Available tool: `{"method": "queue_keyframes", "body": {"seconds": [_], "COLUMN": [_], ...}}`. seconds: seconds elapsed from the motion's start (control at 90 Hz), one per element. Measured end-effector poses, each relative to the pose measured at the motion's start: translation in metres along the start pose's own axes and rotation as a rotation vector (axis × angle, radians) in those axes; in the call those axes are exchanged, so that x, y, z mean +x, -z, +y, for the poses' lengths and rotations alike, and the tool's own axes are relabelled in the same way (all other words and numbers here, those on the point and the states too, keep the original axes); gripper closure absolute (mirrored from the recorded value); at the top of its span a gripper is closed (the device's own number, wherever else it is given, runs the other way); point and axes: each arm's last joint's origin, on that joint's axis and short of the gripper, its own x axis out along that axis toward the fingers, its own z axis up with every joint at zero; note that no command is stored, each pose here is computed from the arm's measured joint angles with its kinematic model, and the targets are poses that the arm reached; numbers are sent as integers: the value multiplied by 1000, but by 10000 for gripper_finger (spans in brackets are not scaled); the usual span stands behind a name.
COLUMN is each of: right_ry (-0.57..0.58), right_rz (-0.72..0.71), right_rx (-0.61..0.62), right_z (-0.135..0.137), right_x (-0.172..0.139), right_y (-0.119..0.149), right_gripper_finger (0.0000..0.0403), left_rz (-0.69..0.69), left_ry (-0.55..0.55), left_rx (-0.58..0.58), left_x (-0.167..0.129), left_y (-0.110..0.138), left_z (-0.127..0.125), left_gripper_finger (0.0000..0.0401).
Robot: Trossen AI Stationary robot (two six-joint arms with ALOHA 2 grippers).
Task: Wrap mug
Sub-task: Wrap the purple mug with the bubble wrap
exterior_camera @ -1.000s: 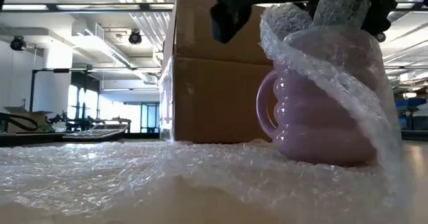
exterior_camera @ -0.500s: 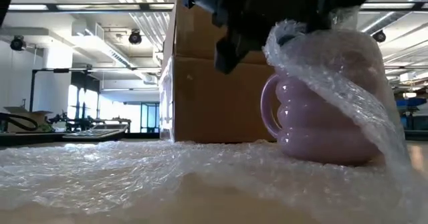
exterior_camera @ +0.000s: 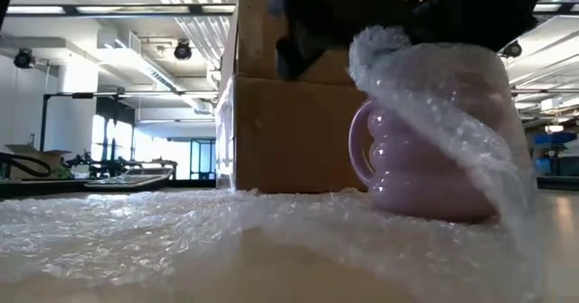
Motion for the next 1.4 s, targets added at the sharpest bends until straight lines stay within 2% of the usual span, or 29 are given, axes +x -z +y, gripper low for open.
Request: {"method": "queue_keyframes", "body": {"seconds": [0.1,0.3,0.478,0.622,0.778,0.9,1.067,1.178,1.4], "right_ry": [-6,-8,-7,-8,-8,-8,-8,-8,-7], "right_rz": [-6,-7,-8,-7,-7,-7,-7,-6,-6], "right_rx": [-1,-24,-25,-24,-24,-25,-25,-25,-25], "right_z": [0,0,0,0,0,0,0,0,0], "right_x": [0,0,0,0,0,0,0,1,1], "right_y": [-1,-1,-1,-1,-1,-1,-1,0,0], "right_gripper_finger": [403,403,403,403,403,403,403,403,403], "left_rz": [53,233,364,381,417,457,503,471,344], "left_ry": [-40,-289,-366,-396,-444,-494,-602,-636,-605], "left_rx": [3,-22,-43,-73,-80,-105,-209,-292,-446], "left_x": [-22,-41,-47,-50,-50,-49,-50,-52,-57], "left_y": [1,29,44,44,51,66,98,117,143], "left_z": [-6,-3,4,8,17,26,46,60,77], "left_gripper_finger": [326,326,326,315,270,226,185,173,179]}}
